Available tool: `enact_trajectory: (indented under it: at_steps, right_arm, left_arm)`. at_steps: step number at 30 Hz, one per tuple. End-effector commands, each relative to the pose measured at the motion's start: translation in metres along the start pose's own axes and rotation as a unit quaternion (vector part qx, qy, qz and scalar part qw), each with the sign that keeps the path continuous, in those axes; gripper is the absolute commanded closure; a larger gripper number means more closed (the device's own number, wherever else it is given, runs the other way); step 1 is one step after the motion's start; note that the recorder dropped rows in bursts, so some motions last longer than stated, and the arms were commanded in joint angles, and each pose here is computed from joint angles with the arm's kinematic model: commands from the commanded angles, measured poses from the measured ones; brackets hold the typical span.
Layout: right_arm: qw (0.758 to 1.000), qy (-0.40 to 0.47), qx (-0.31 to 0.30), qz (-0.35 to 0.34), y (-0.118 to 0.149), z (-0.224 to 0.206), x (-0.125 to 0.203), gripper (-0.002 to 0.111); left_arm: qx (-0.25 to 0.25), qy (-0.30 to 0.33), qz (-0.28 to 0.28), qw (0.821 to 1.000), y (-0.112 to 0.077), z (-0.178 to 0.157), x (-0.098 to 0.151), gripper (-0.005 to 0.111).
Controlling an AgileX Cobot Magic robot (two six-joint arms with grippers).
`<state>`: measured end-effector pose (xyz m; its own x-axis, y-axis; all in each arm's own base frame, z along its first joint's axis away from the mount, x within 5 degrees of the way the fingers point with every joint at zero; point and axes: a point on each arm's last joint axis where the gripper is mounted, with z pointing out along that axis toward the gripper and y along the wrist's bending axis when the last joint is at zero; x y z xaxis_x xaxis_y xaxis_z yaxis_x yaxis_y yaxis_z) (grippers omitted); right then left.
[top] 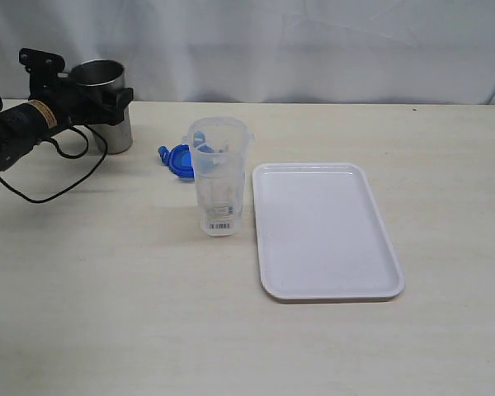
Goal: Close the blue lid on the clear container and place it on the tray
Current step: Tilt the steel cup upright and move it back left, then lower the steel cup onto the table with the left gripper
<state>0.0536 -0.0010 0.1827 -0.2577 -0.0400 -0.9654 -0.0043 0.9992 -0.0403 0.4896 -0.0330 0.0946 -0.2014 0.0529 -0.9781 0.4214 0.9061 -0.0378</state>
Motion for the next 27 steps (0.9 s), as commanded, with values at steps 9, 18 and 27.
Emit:
enact_trajectory:
  at_steps: [9,18,27]
  right_arm:
    - [1.0,-0.006,0.0,-0.005,0.0,0.0,0.0,0.104]
    - [1.0,-0.006,0.0,-0.005,0.0,0.0,0.0,0.104]
    - [1.0,-0.006,0.0,-0.005,0.0,0.0,0.0,0.104]
  left_arm:
    - [0.001,0.018,0.013,1.0,0.0,0.0,-0.004,0.026]
    - [-0.01,0.045,0.018,0.999,0.003,0.0,0.001,0.024]
    - [-0.032,0.079,0.014,0.996,0.007,-0.001,0.007,0.003]
